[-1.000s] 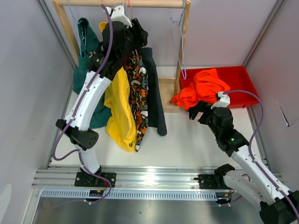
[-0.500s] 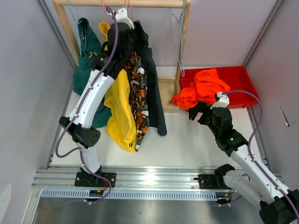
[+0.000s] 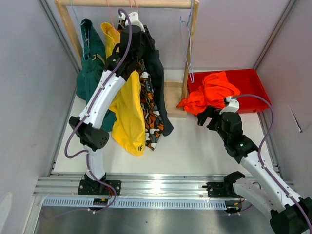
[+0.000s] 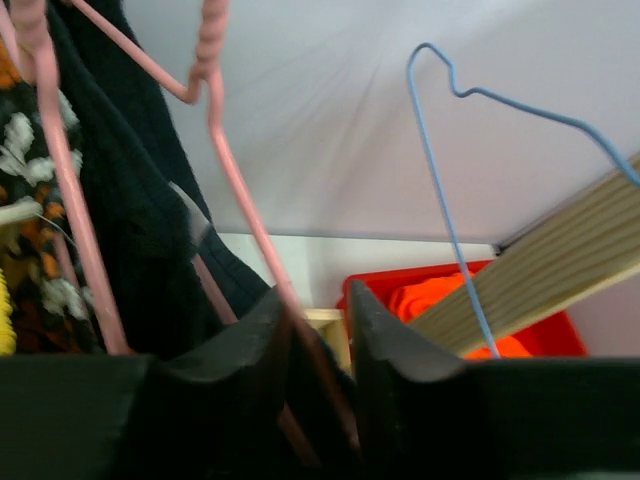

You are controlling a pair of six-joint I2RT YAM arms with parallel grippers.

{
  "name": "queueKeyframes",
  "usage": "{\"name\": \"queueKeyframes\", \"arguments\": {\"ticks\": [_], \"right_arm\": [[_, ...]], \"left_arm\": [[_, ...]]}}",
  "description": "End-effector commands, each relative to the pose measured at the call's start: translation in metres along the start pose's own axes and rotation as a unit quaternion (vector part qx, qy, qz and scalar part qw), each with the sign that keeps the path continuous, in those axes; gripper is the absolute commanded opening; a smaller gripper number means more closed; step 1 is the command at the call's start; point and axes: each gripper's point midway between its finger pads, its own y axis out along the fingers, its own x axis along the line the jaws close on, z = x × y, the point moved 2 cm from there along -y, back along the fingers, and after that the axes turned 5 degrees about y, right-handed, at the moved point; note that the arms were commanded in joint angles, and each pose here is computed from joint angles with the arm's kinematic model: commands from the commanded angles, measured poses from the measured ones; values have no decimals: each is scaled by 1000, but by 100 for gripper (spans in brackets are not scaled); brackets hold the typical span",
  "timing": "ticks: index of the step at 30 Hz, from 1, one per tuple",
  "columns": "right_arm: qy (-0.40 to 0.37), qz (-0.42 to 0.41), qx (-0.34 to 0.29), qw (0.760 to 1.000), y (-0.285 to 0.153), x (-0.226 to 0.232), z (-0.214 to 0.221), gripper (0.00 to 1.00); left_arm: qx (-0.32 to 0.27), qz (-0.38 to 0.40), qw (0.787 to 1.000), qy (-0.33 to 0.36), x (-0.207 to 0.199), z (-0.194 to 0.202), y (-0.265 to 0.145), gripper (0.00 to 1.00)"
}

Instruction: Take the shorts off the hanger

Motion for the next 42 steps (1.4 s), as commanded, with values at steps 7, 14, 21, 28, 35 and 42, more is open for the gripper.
{"name": "queueKeyframes", "arguments": {"ticks": [7,14,21,28,35,42], "right_arm": [[0,-2,-13,1000,8,-2,-2,99],[-10,-17,-25,1000,4,9,-16,99],[-50,-119,-66,989,-24,74,-69,99],[-86,-214,-85,969,-56,154,-100,99],[-90,-267,-89,955,-77,227,-87,99],[-107,-279,-84,951,-81,283,-59,99]], "left_arm": [[-34,11,999,-7,1,-28,0,0],[-69,63,995,-25,-17,-68,-38,0],[-105,141,982,-72,-41,-114,-89,0],[-100,207,968,-103,-66,-124,-124,0],[-99,200,967,-122,-69,-116,-142,0],[-92,198,967,-127,-68,-108,-158,0]]}}
